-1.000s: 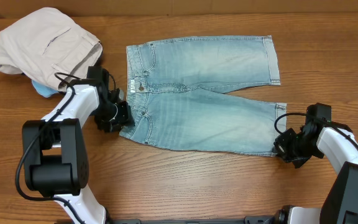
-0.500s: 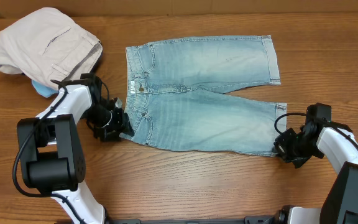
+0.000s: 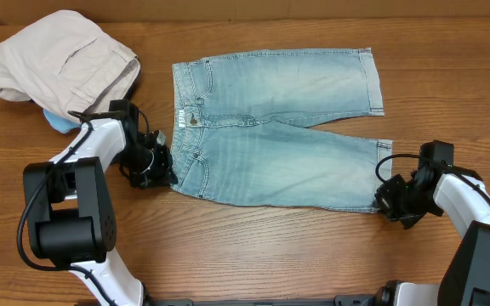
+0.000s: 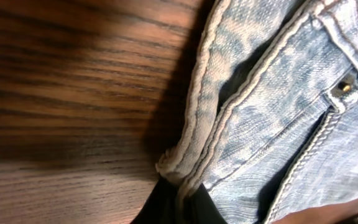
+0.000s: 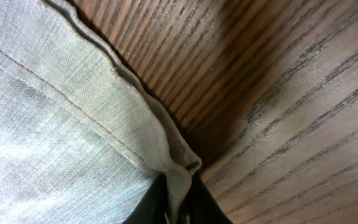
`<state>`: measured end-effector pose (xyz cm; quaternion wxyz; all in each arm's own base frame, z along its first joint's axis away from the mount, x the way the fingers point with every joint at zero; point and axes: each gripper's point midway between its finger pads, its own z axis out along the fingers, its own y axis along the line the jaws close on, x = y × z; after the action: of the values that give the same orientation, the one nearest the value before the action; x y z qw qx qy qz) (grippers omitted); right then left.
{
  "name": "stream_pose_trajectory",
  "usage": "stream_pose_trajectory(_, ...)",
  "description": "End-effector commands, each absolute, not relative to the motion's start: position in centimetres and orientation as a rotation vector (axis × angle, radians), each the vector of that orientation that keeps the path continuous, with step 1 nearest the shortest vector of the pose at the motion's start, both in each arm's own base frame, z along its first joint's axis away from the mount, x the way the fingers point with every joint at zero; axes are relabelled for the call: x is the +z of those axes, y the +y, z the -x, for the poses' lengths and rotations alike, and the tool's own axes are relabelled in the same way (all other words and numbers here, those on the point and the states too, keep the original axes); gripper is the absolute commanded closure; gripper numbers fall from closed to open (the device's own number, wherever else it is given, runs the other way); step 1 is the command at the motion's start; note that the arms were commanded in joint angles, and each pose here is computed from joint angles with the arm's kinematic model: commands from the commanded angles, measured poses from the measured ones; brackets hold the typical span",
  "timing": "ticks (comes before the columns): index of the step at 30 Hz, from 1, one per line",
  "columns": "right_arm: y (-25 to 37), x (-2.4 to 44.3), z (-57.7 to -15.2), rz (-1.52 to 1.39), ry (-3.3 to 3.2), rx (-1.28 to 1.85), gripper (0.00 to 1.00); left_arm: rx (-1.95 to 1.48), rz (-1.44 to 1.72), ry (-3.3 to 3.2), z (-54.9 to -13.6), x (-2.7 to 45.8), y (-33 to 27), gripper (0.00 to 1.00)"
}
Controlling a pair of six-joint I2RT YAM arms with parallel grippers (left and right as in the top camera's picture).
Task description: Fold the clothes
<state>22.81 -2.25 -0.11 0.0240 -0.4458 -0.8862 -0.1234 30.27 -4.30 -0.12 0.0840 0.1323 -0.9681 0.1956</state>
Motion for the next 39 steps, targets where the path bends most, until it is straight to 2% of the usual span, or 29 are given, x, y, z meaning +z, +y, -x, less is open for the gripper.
stream_pose_trajectory(1,-2.8,-0.3,-22.3,1.373,-2.753,-0.317,0.91,0.503,-0.421,-2.820,-28.2,-1.5,-3.8,0.96)
stream_pose_trajectory(7,-2.9,3.5,-23.0,1.324,-2.797,-0.330,0.94,0.554,-0.375,-2.789,-28.1,0.5,-2.9,0.96)
stream_pose_trajectory(18,-3.2,18.3,-22.7,1.246,-3.081,-0.358,0.96,0.603,-0.385,-2.878,-26.6,9.2,-1.3,0.96)
stream_pose_trajectory(22,-3.4,22.6,-21.2,1.272,-3.153,-0.324,0.96,0.467,-0.397,-3.002,-24.3,13.4,-0.2,0.96)
stream_pose_trajectory(25,-3.2,25.3,-20.8,1.293,-3.235,-0.351,0.96,0.215,-0.490,-3.118,-22.3,16.1,2.2,0.96)
stream_pose_trajectory(27,-3.4,26.4,-21.5,1.304,-3.293,-0.376,0.96,0.099,-0.545,-3.205,-21.6,17.8,3.3,0.93)
stream_pose_trajectory(32,-3.7,27.6,-24.5,1.309,-3.399,-0.456,0.96,0.095,-0.624,-3.315,-21.4,19.8,3.4,0.96)
stream_pose_trajectory(39,-3.2,25.7,-28.9,1.235,-3.344,-0.614,0.96,0.064,-0.689,-3.153,-19.7,15.3,3.4,0.96)
